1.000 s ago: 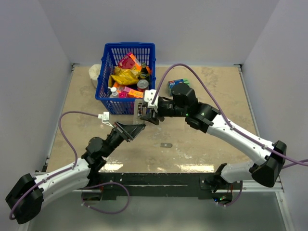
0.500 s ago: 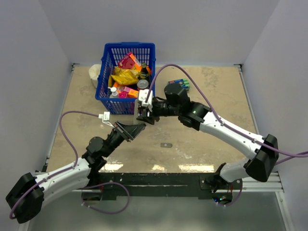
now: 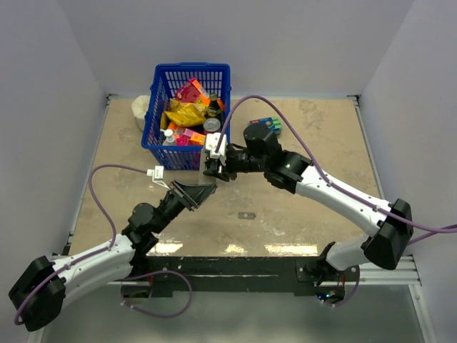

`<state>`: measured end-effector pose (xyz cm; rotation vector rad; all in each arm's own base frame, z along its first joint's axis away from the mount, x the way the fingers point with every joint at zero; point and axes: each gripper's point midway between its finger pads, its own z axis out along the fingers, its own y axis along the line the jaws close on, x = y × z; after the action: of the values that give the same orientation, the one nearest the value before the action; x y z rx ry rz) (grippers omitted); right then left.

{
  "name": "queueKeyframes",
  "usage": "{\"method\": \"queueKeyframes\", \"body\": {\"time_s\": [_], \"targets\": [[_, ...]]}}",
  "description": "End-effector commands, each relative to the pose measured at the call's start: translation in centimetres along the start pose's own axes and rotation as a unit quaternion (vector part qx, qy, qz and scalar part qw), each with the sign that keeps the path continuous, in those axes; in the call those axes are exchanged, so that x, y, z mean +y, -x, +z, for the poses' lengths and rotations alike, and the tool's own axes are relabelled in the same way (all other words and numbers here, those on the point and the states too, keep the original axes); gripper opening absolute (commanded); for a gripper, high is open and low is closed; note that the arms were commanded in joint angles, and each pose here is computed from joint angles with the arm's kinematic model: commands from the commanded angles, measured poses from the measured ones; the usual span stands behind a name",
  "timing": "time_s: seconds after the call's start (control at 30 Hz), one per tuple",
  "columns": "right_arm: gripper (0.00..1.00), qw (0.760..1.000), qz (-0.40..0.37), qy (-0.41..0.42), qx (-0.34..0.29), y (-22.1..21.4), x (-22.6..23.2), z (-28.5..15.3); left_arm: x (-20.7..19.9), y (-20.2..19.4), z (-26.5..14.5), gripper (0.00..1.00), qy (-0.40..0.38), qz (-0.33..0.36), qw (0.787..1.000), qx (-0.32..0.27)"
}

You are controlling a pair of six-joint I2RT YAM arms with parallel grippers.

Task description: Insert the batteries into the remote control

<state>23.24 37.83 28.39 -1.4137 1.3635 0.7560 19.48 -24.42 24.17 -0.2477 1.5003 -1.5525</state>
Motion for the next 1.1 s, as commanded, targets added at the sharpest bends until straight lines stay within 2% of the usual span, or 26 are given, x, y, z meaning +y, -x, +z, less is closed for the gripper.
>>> {"method": "queueKeyframes", "body": {"time_s": [0.0,0.13,0.33,0.47,0.53,0.67,0.9,1.07], "targets": [[0.33,1.0,-0.011,-0.003,0.003,-0.4,-0.1,-0.2,-4.2,2.1,0.2,0.0,-0.077,0.007,0.996,-0.037],[0.31,1.0,-0.019,0.003,0.003,-1.1,-0.1,-0.2,-4.7,2.4,-0.1,0.0,-0.09,0.011,0.995,-0.045],[0.31,1.0,-0.028,0.013,-0.001,-2.8,-0.7,-0.3,-6.8,1.9,-1.0,0.0,-0.146,0.024,0.989,-0.029],[0.31,0.999,-0.036,0.014,0.003,-3.8,-1.4,-0.4,-8.3,2.3,-1.7,0.0,-0.184,0.029,0.982,-0.038],[0.26,0.999,-0.035,0.023,0.008,-4.3,-1.3,-0.1,-8.7,2.1,-1.9,0.0,-0.195,0.033,0.98,-0.032],[0.0,0.998,-0.021,0.049,0.016,-5.1,-0.7,0.6,-10.3,2.1,-2.6,0.0,-0.236,0.04,0.97,-0.034],[0.0,0.997,-0.005,0.072,0.002,-5.0,-0.1,1.4,-11.7,2.0,-3.1,0.0,-0.273,0.047,0.96,-0.03],[0.0,0.998,0.006,0.058,-0.018,-5.1,-0.9,1.3,-12.5,2.0,-3.5,0.0,-0.293,0.053,0.954,-0.031]]}}
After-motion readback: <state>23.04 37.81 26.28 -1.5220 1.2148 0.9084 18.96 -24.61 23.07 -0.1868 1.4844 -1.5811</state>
